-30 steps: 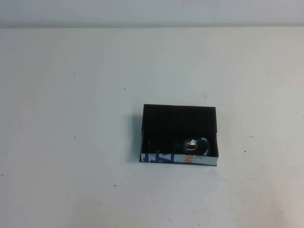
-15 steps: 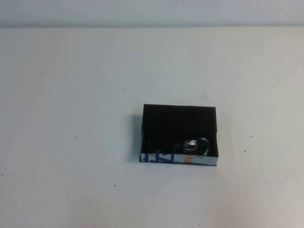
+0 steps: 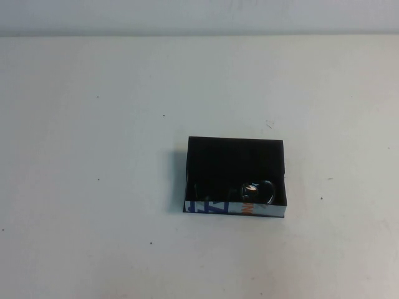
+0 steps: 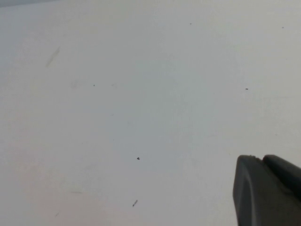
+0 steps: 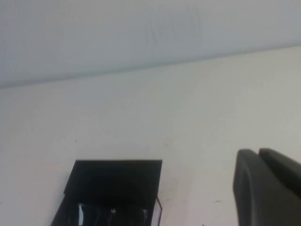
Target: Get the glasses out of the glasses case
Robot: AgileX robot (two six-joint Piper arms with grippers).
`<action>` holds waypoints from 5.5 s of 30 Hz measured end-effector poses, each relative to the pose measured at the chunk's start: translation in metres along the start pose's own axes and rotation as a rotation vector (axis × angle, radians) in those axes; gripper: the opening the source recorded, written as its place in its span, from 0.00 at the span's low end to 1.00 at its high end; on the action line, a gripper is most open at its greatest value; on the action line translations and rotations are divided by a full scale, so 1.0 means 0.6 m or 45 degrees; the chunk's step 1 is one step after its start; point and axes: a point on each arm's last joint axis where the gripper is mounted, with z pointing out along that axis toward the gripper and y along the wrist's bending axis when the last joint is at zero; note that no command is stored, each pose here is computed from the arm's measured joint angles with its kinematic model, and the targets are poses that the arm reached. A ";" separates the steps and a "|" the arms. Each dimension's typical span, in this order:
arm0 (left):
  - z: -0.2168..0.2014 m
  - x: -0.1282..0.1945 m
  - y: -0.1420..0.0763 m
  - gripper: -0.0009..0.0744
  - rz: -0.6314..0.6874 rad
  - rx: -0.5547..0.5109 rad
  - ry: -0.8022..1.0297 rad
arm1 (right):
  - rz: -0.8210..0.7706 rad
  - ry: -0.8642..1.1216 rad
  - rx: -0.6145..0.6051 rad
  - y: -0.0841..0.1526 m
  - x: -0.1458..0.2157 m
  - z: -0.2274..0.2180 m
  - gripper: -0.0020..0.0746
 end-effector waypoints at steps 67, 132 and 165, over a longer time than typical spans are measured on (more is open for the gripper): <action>0.000 0.000 0.000 0.01 0.000 0.000 0.000 | -1.575 1.305 -0.960 0.221 0.181 0.582 0.52; 0.000 0.000 0.000 0.01 0.000 0.000 0.000 | -1.252 1.278 -0.768 0.202 0.087 0.551 0.05; 0.000 0.000 0.000 0.01 0.000 0.000 0.000 | 0.084 1.227 0.206 -0.081 0.113 0.398 0.05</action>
